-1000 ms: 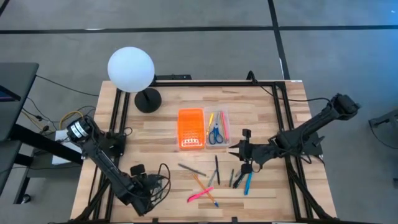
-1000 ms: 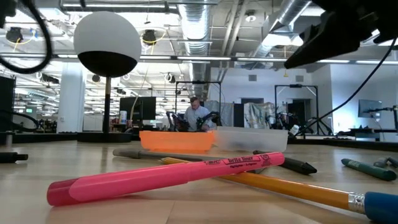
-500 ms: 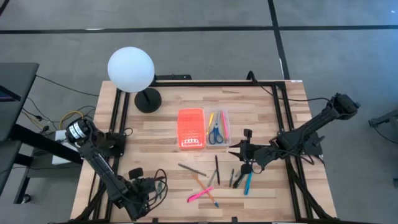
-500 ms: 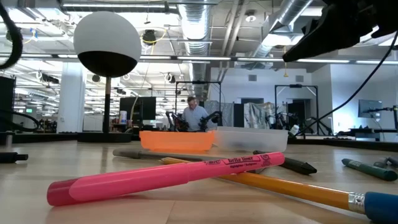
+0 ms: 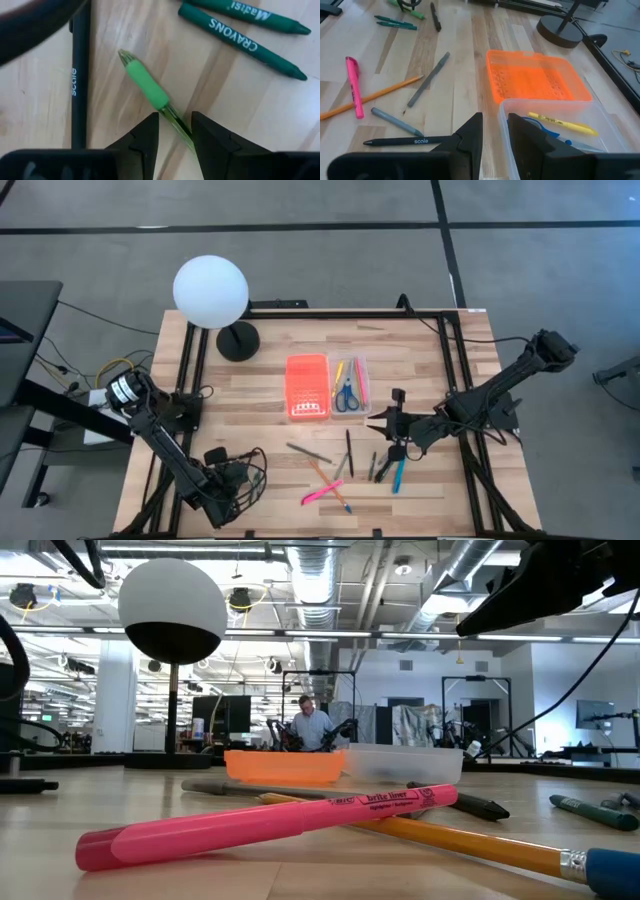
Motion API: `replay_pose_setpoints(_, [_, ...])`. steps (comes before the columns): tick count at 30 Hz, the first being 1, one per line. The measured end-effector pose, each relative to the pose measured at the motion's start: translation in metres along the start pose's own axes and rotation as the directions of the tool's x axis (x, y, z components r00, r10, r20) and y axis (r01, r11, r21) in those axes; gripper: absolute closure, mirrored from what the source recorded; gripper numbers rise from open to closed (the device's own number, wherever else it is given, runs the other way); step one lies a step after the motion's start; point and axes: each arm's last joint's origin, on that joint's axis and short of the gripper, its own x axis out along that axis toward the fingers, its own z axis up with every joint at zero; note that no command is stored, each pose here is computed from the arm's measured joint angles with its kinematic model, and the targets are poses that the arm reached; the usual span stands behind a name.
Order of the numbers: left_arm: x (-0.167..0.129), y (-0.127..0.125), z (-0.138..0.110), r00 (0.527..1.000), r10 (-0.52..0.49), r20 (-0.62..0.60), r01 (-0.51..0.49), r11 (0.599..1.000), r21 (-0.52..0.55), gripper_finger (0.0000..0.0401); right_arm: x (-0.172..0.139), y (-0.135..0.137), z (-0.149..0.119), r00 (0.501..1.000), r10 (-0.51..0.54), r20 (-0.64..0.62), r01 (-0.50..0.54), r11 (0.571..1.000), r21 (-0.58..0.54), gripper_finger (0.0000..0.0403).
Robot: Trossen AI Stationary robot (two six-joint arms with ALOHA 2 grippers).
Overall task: Pick & place school supplies into a supply box
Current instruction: Put the green pen into the orange supply box
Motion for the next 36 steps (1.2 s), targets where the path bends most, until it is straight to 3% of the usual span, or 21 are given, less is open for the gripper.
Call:
replay_pose_setpoints(9, [0.001, 0.000, 0.005, 0.999, -0.017, -0.028, 0.015, 0.998, -0.060, 0.0292, 0.000, 0.000, 0.000, 1.000, 0.001, 0.000, -0.001, 1.000, 0.027, 0.0317])
replay_pose_setpoints(15, [0.007, 0.001, 0.023, 0.999, -0.044, -0.031, 0.045, 0.999, 0.020, 0.0292, 0.000, 0.000, 0.000, 1.000, 0.003, -0.002, -0.003, 0.999, 0.034, 0.0317])
replay_pose_setpoints(22, [0.026, 0.008, 0.047, 0.984, -0.036, -0.175, 0.048, 0.997, 0.064, 0.0292, 0.000, 0.000, 0.000, 1.000, 0.004, -0.002, -0.004, 0.999, 0.034, 0.0317])
replay_pose_setpoints(28, [0.028, 0.015, 0.058, 0.973, -0.049, -0.225, 0.067, 0.995, 0.072, 0.0294, 0.000, 0.000, -0.001, 1.000, 0.004, -0.006, -0.004, 1.000, 0.031, 0.0317])
replay_pose_setpoints(36, [0.029, 0.018, 0.060, 0.968, -0.044, -0.248, 0.061, 0.996, 0.059, 0.0354, 0.000, 0.000, -0.002, 1.000, 0.003, -0.021, -0.003, 1.000, 0.022, 0.0317])
